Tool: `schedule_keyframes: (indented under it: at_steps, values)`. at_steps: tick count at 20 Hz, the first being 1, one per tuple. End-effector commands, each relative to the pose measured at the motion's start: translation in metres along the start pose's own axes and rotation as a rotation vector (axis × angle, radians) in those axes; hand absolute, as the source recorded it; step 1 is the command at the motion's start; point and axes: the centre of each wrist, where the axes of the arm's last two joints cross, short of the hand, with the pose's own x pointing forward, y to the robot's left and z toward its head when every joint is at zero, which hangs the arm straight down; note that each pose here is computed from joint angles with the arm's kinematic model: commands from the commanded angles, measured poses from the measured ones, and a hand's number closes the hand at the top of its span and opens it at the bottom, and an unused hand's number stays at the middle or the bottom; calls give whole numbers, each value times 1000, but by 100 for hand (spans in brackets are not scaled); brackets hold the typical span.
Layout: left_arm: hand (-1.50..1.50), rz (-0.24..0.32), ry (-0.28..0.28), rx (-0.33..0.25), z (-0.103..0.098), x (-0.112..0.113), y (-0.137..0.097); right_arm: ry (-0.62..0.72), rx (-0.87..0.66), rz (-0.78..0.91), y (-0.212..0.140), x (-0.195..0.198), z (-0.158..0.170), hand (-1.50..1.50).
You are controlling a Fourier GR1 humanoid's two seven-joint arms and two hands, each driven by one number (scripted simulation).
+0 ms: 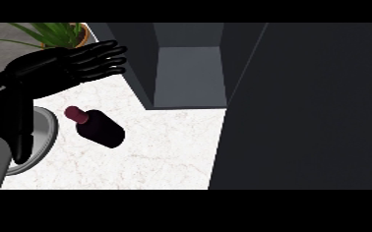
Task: Pick up the wine, place it into the cabinet and close the cabinet
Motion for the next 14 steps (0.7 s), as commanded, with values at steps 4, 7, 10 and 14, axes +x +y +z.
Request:
schedule_keyframes:
  at_steps: [4, 7, 10, 14]
  values:
    - [-150, -12, 19, 22, -3, -37, 15, -77, -51, 66, -5, 34, 29, -150]
    - [-150, -29, 26, 47, 10, -43, 17, -80, -46, 61, -7, 38, 35, -150]
    - [-150, -27, 59, 61, 23, -58, 28, -94, -32, 56, -1, 29, 30, -150]
    - [-150, -88, 64, 74, 36, -60, 25, -96, -63, 84, -5, 32, 34, -150]
